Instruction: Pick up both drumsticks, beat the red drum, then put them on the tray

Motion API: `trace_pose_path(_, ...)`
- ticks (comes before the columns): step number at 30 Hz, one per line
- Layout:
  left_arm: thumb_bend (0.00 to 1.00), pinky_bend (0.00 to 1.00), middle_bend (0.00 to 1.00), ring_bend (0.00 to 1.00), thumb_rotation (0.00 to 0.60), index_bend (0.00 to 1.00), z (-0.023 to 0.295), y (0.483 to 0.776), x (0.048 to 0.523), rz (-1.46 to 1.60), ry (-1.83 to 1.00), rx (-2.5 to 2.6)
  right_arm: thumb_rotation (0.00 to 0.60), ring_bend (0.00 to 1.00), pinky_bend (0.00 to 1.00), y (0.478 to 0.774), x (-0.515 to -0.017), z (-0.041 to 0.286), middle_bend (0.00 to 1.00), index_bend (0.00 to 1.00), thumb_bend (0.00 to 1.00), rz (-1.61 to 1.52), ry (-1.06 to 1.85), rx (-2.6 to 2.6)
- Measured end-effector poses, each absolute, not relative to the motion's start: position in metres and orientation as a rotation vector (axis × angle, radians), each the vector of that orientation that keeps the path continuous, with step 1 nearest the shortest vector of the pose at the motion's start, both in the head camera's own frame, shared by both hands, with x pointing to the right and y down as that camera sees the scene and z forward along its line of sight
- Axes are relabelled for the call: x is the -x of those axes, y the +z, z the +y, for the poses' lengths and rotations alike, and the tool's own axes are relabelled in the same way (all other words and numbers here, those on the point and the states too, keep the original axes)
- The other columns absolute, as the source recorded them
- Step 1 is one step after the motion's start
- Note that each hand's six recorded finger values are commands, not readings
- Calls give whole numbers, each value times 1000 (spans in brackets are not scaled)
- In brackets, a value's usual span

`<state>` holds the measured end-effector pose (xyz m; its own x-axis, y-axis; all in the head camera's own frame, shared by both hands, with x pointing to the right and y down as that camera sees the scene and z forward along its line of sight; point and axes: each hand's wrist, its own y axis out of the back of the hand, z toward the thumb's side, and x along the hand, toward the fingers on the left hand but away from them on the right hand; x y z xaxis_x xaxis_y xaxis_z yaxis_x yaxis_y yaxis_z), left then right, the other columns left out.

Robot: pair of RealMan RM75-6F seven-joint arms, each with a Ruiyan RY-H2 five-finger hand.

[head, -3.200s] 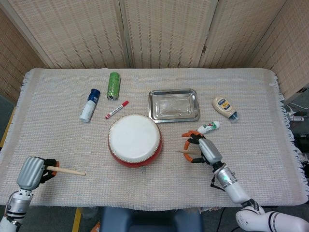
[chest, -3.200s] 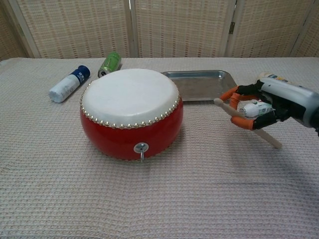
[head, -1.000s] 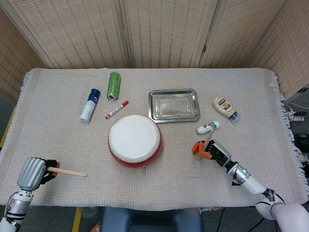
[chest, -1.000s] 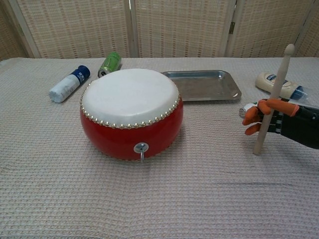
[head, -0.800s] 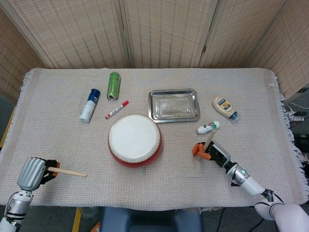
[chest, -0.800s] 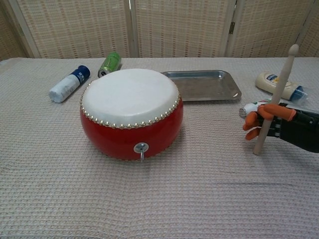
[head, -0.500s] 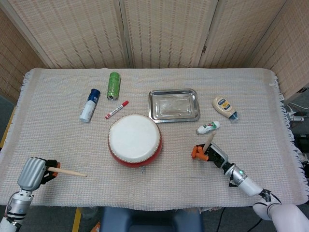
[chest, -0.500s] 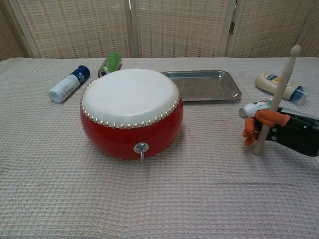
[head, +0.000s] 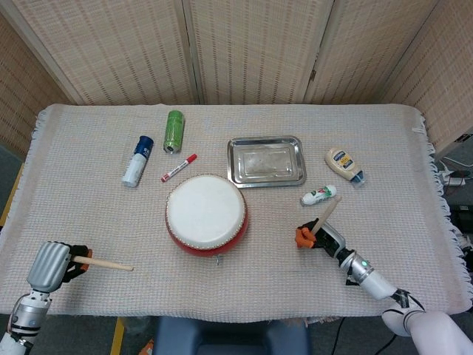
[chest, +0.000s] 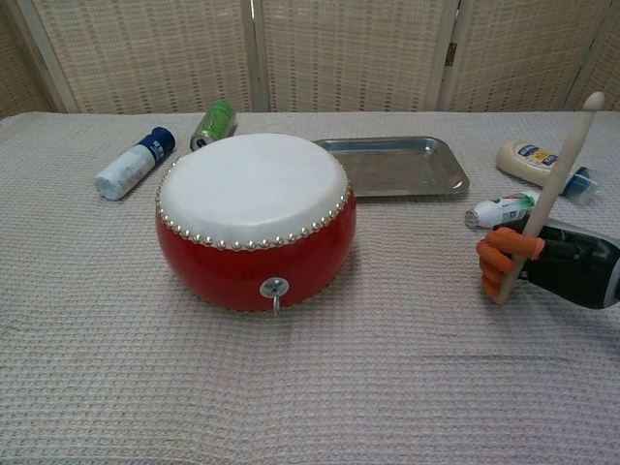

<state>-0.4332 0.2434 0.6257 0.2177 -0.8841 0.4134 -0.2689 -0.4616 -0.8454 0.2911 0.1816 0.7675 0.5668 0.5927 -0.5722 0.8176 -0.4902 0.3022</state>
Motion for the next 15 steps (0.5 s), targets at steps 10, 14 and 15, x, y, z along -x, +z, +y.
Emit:
trace_pose_path(10, 562, 1000, 1000, 1000, 600, 947, 244, 627, 437, 1062, -1260, 1850, 600, 970, 929, 766, -285, 178, 995, 1000, 645, 1180, -515, -2293)
trace_pose_path(14, 563, 1000, 1000, 1000, 600, 947, 244, 628, 438, 1059, -1265, 1848, 600, 1000, 998, 760, -283, 174, 1000, 1000, 720, 1193, -493, -2337)
trace_pose_path(15, 562, 1000, 1000, 1000, 600, 947, 244, 629, 439, 1057, -1266, 1847, 600, 1000, 1000, 759, -283, 174, 1000, 1000, 741, 1194, -495, -2350)
